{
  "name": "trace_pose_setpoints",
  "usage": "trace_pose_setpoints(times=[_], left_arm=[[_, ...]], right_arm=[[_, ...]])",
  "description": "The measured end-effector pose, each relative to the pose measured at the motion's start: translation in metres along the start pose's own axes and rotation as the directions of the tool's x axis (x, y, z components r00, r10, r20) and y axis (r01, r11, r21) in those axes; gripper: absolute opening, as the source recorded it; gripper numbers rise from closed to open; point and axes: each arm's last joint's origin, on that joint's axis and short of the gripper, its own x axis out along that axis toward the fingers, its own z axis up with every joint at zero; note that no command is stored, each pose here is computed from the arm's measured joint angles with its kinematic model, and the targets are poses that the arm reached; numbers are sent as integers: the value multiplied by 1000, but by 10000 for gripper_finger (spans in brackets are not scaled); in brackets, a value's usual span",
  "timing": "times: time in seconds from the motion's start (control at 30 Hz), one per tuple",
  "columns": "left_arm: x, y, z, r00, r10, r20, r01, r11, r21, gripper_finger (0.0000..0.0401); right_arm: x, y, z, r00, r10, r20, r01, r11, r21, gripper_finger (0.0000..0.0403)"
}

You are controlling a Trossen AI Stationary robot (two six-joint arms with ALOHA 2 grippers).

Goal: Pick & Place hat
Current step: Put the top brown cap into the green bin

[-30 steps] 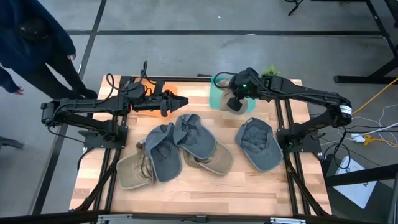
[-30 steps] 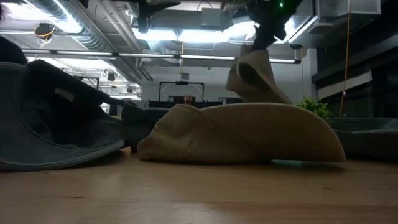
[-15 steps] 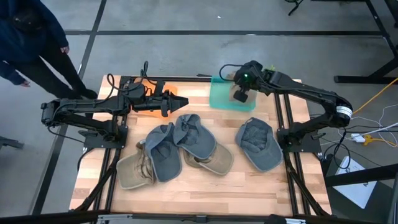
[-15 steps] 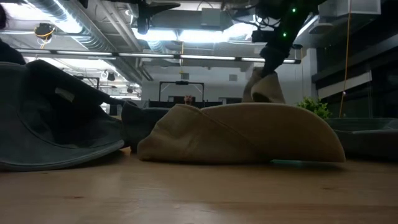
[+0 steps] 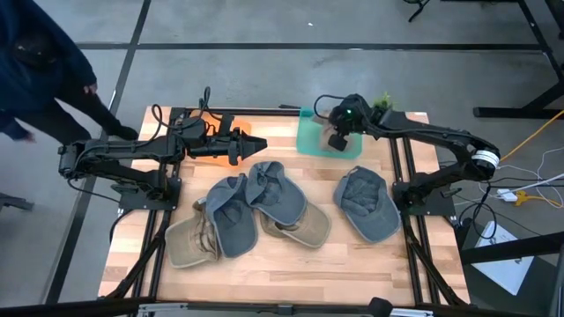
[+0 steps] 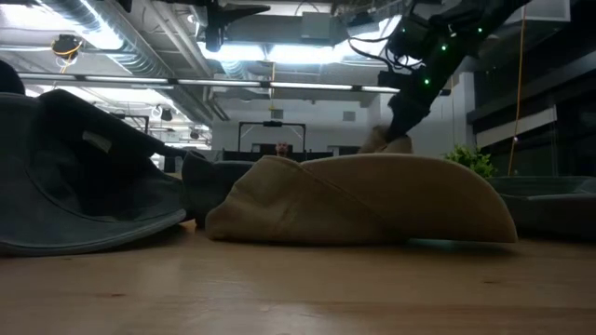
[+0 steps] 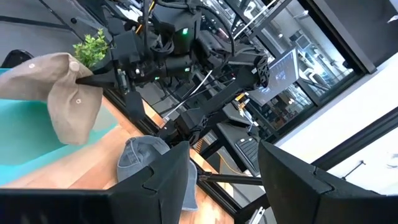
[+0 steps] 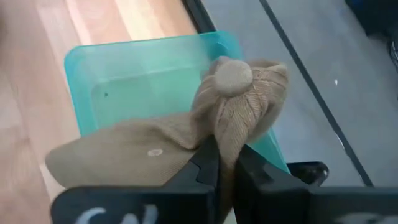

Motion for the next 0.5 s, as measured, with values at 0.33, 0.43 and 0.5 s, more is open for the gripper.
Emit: trace_pose_setpoints(times=[0.33,0.43,0.5], left_arm=[[0,0,0,1000,6,6,-6,1000,0,184],[0,0,0,1000,6,6,-6,1000,0,184],[0,0,0,1000,6,6,-6,1000,-1,184]], right_arm=[[7,2,-3,998,-32,53,28,997,67,22],[7,4,-6,999,-17,32,15,998,57,28],[8,4,-7,1000,-14,28,13,998,55,30]])
